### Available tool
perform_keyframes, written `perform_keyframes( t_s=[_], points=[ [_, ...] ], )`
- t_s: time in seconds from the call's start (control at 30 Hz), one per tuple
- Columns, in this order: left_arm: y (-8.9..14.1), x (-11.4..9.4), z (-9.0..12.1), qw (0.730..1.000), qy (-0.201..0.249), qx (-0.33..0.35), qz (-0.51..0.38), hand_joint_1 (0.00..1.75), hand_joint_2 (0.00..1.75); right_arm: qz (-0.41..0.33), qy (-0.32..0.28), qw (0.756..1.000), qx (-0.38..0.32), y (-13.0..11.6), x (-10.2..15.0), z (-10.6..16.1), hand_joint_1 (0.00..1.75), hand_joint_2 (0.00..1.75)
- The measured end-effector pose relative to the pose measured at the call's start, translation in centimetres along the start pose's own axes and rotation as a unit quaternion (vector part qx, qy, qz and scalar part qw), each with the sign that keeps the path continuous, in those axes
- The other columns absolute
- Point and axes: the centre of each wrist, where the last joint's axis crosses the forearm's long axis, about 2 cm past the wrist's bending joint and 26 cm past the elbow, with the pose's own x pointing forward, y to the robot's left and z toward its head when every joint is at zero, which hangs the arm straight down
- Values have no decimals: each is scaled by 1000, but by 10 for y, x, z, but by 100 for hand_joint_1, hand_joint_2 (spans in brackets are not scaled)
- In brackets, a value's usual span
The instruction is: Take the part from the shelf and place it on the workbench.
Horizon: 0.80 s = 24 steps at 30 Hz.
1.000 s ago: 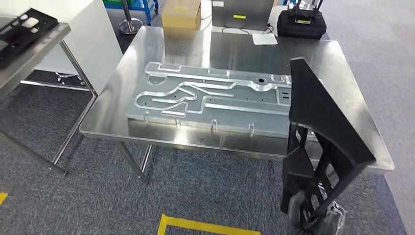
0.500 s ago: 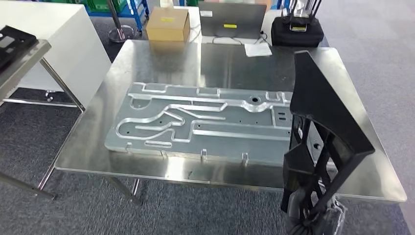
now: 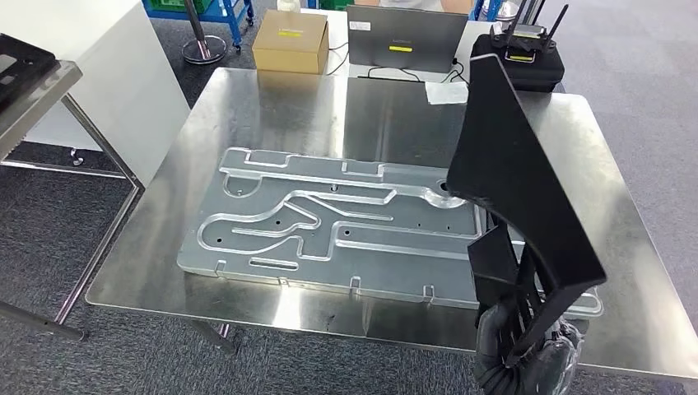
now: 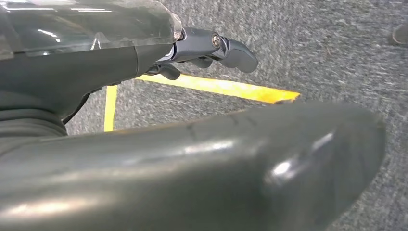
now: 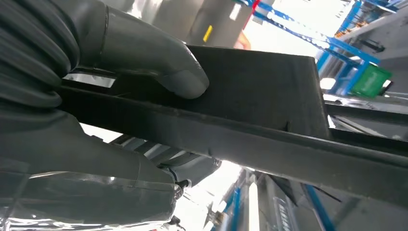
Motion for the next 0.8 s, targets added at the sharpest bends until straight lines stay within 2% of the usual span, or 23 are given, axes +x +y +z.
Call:
perform_keyframes(
  t_s=[0.4, 0.53, 0.67, 0.8],
  points=[
    [1, 1, -1, 1000, 1, -10, -21, 0, 0, 61, -88, 994, -37, -1, 6, -28, 175, 175],
    [0, 4, -2, 998, -1, -31, -53, 0, 0, 239, -153, 957, -65, -11, -16, -69, 175, 175],
    [-1, 8, -4, 997, -6, -41, -69, 0, 0, 340, -118, 930, -70, -10, -40, -89, 175, 175],
    [0, 10, -5, 996, -6, -46, -78, 0, 0, 404, -99, 909, -39, -7, -77, -97, 175, 175]
  ],
)
